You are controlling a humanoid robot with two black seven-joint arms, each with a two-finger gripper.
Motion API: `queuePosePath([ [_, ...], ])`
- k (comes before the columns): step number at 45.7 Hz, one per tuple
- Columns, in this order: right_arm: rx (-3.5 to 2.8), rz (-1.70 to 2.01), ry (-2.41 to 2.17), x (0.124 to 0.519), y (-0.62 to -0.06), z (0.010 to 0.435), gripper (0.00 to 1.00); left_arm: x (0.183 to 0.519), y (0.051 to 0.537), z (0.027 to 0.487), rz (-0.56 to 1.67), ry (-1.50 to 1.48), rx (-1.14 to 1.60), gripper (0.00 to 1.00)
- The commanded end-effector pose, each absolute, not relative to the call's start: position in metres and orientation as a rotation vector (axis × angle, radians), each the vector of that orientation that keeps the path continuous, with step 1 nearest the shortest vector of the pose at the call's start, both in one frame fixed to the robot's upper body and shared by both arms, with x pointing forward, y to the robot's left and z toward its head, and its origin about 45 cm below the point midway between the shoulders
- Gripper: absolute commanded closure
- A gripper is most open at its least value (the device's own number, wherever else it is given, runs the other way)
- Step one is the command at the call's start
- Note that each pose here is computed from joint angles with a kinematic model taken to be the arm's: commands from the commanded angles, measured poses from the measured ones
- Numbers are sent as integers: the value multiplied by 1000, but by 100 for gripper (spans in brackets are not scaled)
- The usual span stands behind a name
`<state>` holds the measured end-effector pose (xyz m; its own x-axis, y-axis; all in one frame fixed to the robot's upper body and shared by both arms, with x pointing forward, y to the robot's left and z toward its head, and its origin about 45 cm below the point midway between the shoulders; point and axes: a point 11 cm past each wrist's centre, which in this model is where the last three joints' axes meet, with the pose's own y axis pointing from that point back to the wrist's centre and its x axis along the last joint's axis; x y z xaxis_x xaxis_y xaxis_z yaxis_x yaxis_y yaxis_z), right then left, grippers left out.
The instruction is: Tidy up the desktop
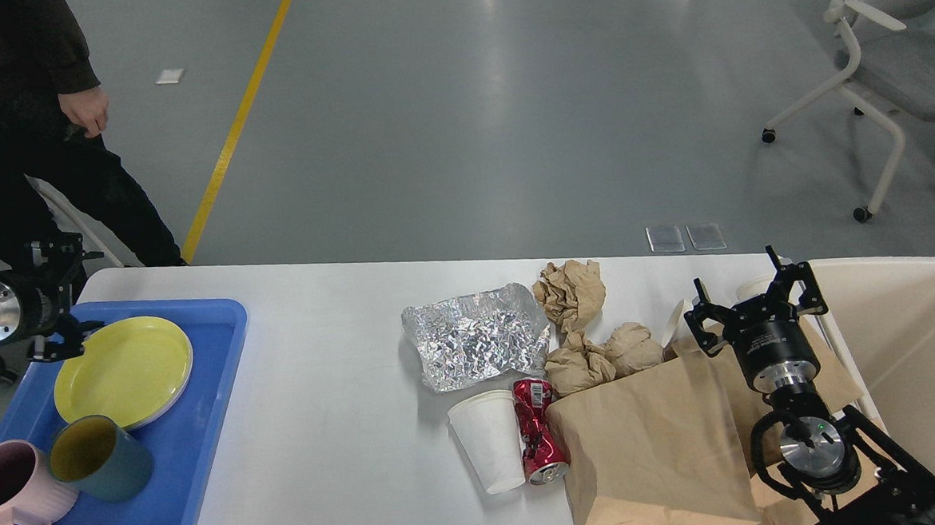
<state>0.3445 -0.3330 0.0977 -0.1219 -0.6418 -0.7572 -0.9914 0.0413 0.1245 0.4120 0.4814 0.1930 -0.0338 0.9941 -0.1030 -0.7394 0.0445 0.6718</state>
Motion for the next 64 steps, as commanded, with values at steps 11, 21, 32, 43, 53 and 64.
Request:
queuePosePath([
  [11, -1643, 896, 1816, 345, -333, 98, 0, 450, 388, 199, 1342, 856, -445, 4],
  [21, -1643, 896, 1816, 345, -333, 98, 0, 412, 346, 186, 1281, 815, -672, 4],
  [32, -1643, 896, 1816, 345, -333, 98, 0, 366, 330, 155, 1246, 889, -703, 4],
  [43, -1644, 895, 1817, 345, -334, 98, 0, 358, 333, 167, 1216, 864, -802, 4],
  [53, -1643, 896, 1816, 345, -333, 98, 0, 354, 340, 164, 1230, 861, -801, 4],
  [64, -1643, 896, 1816, 345, -333, 98, 0, 353, 355, 167, 1265, 849, -861, 4],
])
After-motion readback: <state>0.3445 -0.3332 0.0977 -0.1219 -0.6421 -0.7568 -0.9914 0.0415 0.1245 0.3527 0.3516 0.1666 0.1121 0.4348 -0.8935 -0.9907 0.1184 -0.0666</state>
